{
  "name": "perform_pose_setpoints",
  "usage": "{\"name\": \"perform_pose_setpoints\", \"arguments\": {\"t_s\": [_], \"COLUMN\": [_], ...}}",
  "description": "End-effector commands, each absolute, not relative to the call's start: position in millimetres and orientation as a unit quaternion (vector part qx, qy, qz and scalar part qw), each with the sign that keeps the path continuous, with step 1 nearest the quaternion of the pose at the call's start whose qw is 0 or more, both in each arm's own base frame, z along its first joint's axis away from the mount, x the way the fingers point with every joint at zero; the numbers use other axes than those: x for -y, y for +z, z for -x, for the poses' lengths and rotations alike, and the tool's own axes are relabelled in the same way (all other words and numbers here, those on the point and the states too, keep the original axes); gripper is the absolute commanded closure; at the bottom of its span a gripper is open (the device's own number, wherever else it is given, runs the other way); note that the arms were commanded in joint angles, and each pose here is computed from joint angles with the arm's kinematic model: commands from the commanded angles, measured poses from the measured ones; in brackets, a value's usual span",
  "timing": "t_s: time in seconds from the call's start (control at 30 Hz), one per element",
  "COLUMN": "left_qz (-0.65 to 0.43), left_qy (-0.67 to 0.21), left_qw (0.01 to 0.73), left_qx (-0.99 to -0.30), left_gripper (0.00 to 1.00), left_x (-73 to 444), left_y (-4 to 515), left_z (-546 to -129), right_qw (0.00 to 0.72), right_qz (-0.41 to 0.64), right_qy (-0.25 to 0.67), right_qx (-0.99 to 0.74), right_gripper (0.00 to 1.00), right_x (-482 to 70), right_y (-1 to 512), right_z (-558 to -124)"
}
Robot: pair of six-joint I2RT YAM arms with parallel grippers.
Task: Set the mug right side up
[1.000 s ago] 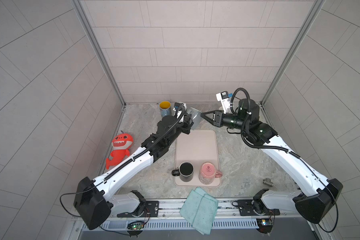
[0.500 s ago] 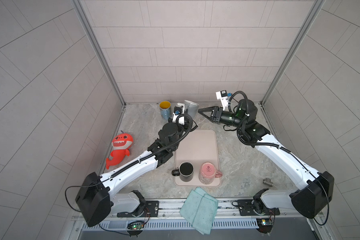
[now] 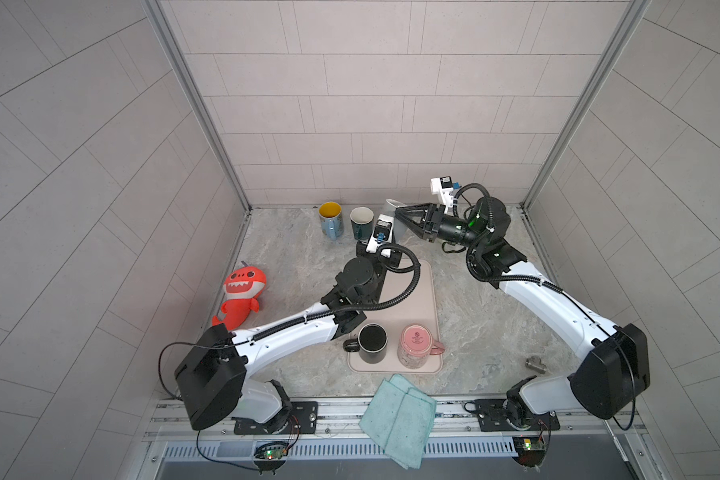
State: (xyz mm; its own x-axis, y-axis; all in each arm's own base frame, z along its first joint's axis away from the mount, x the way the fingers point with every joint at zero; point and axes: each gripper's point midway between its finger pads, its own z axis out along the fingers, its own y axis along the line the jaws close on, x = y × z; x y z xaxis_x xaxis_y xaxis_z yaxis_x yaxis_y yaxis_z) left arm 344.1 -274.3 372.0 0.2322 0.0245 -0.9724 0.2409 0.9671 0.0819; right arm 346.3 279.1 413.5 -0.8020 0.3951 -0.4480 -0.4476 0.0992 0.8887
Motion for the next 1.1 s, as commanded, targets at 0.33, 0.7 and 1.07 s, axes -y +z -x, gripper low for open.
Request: {"name": "perform_pose_setpoints", "arguments": {"t_s": [0.33,0.7,1.07], "left_qz": [-0.044,-0.055,-0.061], "left_qy": [-0.083,-0.072,-0.057], "left_qw": [0.827,0.83,0.837], "left_qx": [-0.554,-0.551,-0.541], "left_gripper": [1.0,1.0,1.0], "left_x": [263,271,281], "left_y": [415,410,407], "left_z": [-331,-329,-329], "right_qw": [0.296,0.277,0.254], "right_qz": [0.01,0.007,0.005], "right_qy": [0.701,0.733,0.734], "right_qx": [-0.649,-0.622,-0.63], "right_gripper": [0.64,0.64,0.64], "right_x": [-279,-282,-288], "right_y": [421,431,422], "right_z": [-340,-339,-336]}}
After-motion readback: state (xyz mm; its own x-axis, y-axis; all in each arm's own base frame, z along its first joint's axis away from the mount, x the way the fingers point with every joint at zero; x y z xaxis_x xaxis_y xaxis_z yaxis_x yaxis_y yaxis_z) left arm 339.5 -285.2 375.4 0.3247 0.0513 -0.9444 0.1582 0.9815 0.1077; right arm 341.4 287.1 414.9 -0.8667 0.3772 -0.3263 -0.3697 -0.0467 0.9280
